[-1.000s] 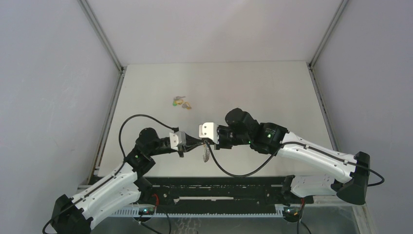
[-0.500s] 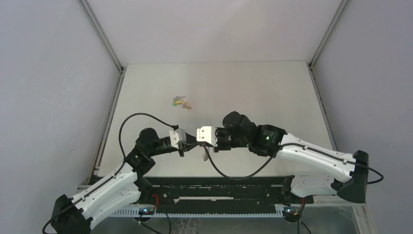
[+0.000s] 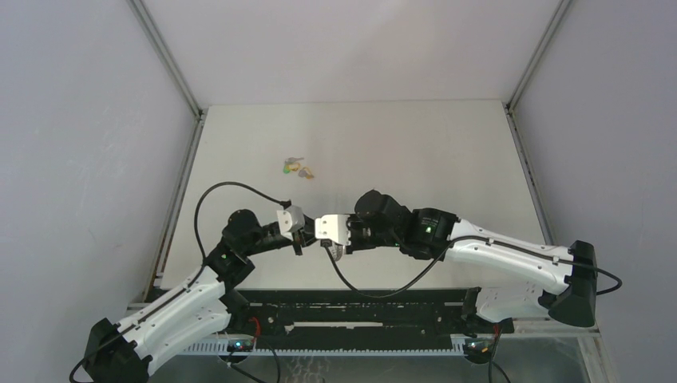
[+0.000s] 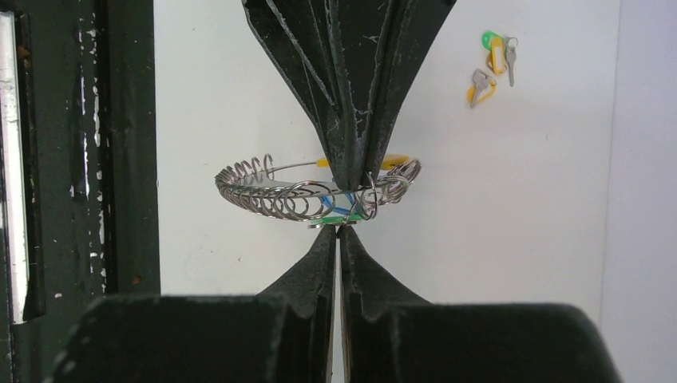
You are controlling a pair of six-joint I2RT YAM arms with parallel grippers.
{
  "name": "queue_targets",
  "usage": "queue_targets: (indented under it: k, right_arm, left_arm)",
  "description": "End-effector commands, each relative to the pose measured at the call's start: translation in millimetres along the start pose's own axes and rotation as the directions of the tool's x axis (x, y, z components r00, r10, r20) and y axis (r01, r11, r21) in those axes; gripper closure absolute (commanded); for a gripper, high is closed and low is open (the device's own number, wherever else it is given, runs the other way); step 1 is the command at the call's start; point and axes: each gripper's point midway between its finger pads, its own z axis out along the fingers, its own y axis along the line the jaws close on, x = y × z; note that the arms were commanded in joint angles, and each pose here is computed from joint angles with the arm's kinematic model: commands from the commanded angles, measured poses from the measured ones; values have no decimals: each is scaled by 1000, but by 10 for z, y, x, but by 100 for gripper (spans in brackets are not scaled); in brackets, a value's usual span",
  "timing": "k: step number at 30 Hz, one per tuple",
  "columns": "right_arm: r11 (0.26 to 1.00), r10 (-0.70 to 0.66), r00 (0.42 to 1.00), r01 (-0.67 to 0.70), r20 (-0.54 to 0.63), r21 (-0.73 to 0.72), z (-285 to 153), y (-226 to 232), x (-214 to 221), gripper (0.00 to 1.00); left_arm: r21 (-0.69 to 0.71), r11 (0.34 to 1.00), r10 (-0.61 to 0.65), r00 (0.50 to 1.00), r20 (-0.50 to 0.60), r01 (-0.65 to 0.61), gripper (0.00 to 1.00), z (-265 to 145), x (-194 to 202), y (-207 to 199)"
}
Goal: Put the keys on the keyring
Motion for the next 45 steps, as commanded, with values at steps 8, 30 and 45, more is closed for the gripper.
queue_targets:
  k: [8,30,45]
  right_arm:
    - [999,43,999,-44,24,17,-30,-58,-94,100]
    - [951,207,812,-298,546,82,-734,-589,-522,70]
    - [957,217,736,-289,641,8,-689,-645,-653,68]
  left_arm:
    - [-50,996,80,974,211,-71,100,-10,-658,82]
    - [-105,993,82,925,370,-46,100,-120,-739,134]
    - [-40,999,35,894,446,-19,100,-80,-821,69]
